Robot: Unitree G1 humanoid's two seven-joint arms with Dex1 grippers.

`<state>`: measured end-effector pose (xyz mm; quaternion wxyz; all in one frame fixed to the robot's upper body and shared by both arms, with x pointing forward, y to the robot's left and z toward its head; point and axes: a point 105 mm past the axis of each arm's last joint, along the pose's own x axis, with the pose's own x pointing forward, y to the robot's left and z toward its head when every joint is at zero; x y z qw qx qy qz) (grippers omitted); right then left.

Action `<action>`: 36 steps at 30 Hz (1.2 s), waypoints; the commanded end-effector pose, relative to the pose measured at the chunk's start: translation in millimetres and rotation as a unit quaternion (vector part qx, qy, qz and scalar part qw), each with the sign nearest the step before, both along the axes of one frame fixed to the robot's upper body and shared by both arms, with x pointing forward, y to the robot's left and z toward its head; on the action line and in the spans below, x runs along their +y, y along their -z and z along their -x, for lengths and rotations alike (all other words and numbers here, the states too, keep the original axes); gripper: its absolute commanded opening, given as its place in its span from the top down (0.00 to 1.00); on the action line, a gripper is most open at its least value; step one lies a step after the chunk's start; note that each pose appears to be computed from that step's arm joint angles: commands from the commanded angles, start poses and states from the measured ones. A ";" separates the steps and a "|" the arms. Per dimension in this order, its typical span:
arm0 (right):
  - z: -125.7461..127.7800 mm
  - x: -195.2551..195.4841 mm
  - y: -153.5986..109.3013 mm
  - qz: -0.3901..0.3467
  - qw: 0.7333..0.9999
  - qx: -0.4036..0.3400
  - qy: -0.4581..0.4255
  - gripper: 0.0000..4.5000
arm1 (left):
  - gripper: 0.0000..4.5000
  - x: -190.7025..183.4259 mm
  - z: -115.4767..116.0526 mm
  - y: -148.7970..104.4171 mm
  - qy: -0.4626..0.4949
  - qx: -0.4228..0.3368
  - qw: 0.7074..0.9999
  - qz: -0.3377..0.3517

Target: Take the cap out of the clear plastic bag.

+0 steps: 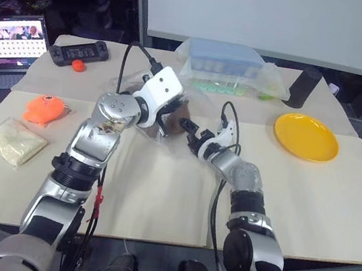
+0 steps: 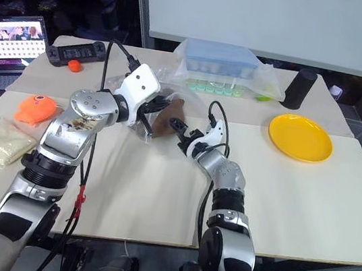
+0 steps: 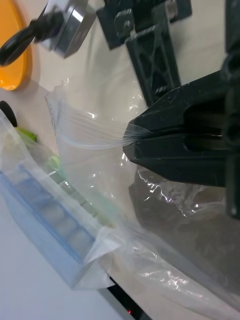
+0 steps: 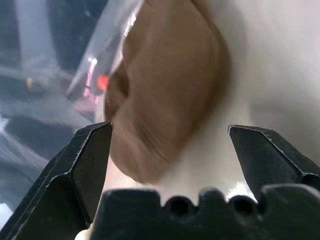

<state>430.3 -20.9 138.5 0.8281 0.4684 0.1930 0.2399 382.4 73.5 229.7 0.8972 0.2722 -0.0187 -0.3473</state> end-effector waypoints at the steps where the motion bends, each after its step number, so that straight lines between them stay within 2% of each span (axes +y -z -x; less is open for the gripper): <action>1: 0.4 46.8 -17.9 -0.017 0.999 -0.021 -0.035 0.00 | 1.00 -13.7 12.3 -15.5 0.023 -0.026 0.999 0.013; 13: 0.6 60.6 22.4 0.139 0.989 -0.010 -0.050 0.00 | 1.00 -10.3 18.7 -15.3 0.007 -0.025 0.999 0.020; 17: 2.0 65.8 21.6 0.130 0.990 -0.014 -0.053 0.00 | 1.00 -10.1 20.7 -14.4 0.004 -0.024 0.999 0.023; 22: 3.1 78.2 8.9 0.072 0.996 -0.019 -0.051 0.00 | 1.00 -11.3 22.8 -14.6 0.002 -0.024 0.999 0.028; 25: 1.8 77.9 6.9 0.050 0.998 -0.013 -0.043 0.17 | 1.00 -10.7 23.5 -14.6 0.001 -0.024 0.999 0.029; 32: -0.6 73.6 4.9 0.037 0.999 -0.012 -0.037 0.71 | 1.00 -7.9 23.5 -10.3 -0.002 -0.023 0.999 0.026; 36: -3.2 66.3 4.5 0.037 0.999 -0.016 -0.033 0.99 | 1.00 -8.3 23.5 -6.0 -0.001 -0.023 1.000 0.019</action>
